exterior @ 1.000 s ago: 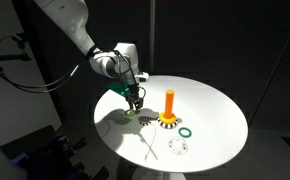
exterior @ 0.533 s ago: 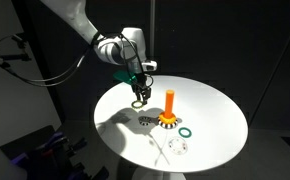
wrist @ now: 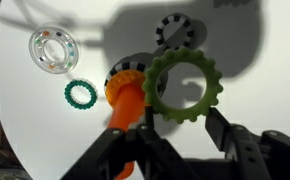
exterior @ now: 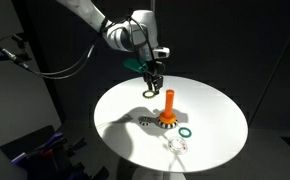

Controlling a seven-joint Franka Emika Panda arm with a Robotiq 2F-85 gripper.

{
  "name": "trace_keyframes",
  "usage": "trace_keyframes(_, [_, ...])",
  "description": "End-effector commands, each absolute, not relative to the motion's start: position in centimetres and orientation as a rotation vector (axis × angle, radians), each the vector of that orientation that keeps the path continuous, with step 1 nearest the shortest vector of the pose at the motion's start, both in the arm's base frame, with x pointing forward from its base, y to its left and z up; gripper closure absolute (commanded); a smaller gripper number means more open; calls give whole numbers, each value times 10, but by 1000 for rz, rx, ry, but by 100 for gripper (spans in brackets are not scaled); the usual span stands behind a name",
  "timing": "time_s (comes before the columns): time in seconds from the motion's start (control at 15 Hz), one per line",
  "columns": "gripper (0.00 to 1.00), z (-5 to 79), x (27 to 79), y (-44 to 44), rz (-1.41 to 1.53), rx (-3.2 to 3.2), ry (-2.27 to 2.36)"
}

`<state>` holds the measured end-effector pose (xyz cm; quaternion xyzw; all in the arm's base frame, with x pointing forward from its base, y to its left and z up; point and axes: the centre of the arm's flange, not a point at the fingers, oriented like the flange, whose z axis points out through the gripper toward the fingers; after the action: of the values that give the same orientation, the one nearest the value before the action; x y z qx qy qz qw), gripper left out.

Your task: Put the yellow ring on the orange stand then move the stand to the left

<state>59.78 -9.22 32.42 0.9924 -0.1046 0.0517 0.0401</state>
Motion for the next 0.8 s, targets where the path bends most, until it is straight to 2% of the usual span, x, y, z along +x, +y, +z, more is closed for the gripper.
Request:
trace_keyframes(0.0, [70,356,613,-107,192,3045,-404])
trace_keyframes(0.73, [70,383,638,-143,291,2996,-561])
